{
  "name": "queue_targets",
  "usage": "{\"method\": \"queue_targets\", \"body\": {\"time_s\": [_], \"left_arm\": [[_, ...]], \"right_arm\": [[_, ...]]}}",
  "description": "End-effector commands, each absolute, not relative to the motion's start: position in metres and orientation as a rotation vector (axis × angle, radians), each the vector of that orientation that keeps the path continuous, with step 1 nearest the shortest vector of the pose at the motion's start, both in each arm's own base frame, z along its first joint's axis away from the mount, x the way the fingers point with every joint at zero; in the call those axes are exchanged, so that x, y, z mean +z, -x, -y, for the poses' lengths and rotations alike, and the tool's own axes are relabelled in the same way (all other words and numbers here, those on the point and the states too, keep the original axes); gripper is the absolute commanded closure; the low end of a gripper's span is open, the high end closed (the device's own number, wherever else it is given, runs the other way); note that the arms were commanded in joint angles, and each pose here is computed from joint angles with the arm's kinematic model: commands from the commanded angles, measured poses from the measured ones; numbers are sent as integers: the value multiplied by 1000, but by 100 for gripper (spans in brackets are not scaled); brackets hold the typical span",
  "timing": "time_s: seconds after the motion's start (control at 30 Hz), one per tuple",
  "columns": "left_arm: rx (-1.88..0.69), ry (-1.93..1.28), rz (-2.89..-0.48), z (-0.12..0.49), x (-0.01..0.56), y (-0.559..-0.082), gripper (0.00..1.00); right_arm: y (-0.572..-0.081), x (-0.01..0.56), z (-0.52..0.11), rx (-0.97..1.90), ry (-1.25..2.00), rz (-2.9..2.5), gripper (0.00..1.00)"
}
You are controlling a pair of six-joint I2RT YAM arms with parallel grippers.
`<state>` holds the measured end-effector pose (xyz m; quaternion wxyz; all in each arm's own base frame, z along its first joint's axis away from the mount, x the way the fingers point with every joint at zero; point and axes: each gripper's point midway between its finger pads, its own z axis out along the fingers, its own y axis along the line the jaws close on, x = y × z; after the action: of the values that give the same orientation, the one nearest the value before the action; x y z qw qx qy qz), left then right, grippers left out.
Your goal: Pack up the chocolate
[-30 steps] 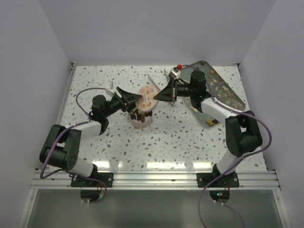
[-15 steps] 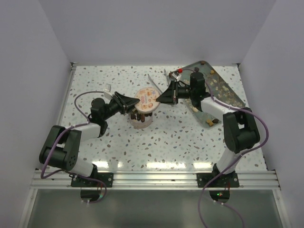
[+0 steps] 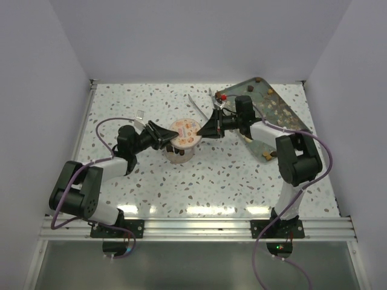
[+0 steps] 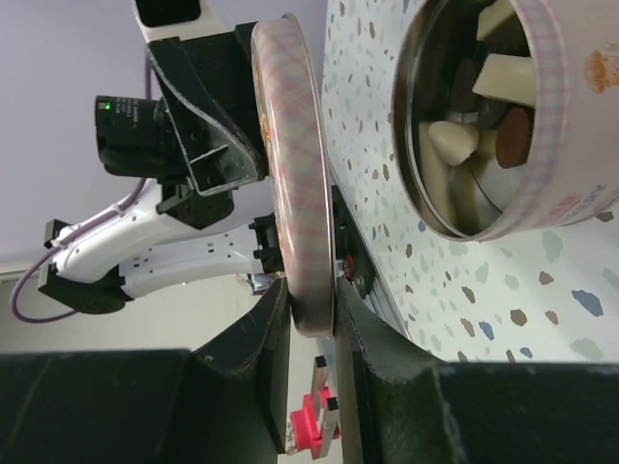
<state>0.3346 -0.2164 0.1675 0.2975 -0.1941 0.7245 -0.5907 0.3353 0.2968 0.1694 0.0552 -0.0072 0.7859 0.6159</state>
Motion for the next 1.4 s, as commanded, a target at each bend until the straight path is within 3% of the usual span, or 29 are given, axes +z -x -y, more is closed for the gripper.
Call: {"method": "queue_targets", "body": {"time_s": [0.0,0.2,0.6,1.37], "left_arm": [[-1534,279,-1903,226,198,-329,58],[-1381,244,-1991,221,184,-340,52],[-1102,161,-2167,205,154,-354,50],[-925,95,-2260,200,141,-357,50]], "right_arm": [[-339,136,-300,1753,-59,-2495,79],[-337,123,-300,1740,-86,-2540,80],[-340,97,-303,1720,-108,-2606,80],[-338,59,-305,1669,-160,-2705,81]]}}
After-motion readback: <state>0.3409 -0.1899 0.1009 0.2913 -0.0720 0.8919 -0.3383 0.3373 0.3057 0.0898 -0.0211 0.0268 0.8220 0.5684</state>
